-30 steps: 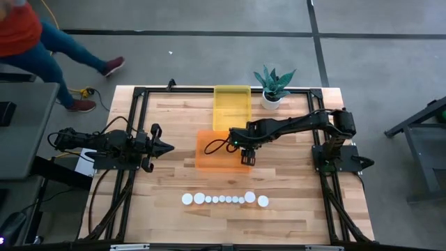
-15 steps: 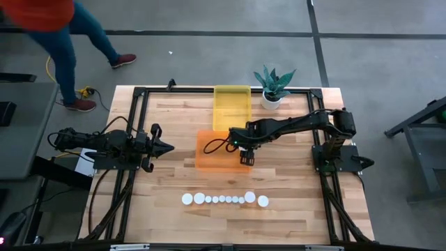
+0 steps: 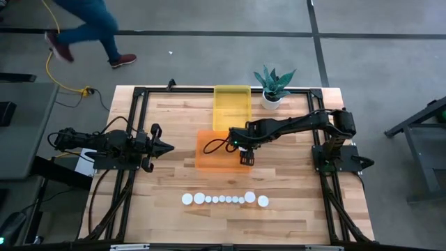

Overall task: Pick and place medicine bottles into bin by pill shape (circle, oval)
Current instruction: Put the big orange pill bottle into the orange bin

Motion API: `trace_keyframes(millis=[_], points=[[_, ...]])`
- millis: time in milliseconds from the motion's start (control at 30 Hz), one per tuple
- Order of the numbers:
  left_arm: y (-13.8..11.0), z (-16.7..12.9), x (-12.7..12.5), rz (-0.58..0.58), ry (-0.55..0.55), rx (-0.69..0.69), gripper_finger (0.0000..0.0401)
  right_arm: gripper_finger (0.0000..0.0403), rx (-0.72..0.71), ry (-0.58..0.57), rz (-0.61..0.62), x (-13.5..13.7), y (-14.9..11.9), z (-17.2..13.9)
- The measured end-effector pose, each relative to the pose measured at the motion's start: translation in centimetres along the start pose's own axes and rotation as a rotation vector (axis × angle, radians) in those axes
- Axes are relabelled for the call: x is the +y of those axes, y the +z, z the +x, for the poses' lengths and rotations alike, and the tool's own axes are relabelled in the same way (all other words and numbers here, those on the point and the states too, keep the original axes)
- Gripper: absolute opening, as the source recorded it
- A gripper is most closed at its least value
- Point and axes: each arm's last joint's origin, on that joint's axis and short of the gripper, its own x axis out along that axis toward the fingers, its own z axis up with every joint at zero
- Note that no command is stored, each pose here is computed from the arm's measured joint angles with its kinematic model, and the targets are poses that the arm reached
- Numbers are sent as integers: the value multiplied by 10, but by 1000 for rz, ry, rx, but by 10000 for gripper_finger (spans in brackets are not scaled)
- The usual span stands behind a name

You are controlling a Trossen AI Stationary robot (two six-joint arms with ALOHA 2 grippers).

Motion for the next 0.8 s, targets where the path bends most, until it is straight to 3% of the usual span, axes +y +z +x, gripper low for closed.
trace_keyframes(millis=[800], points=[[0, 0, 0, 0, 0, 0, 5, 256, 2, -1, 33, 0, 0, 0]])
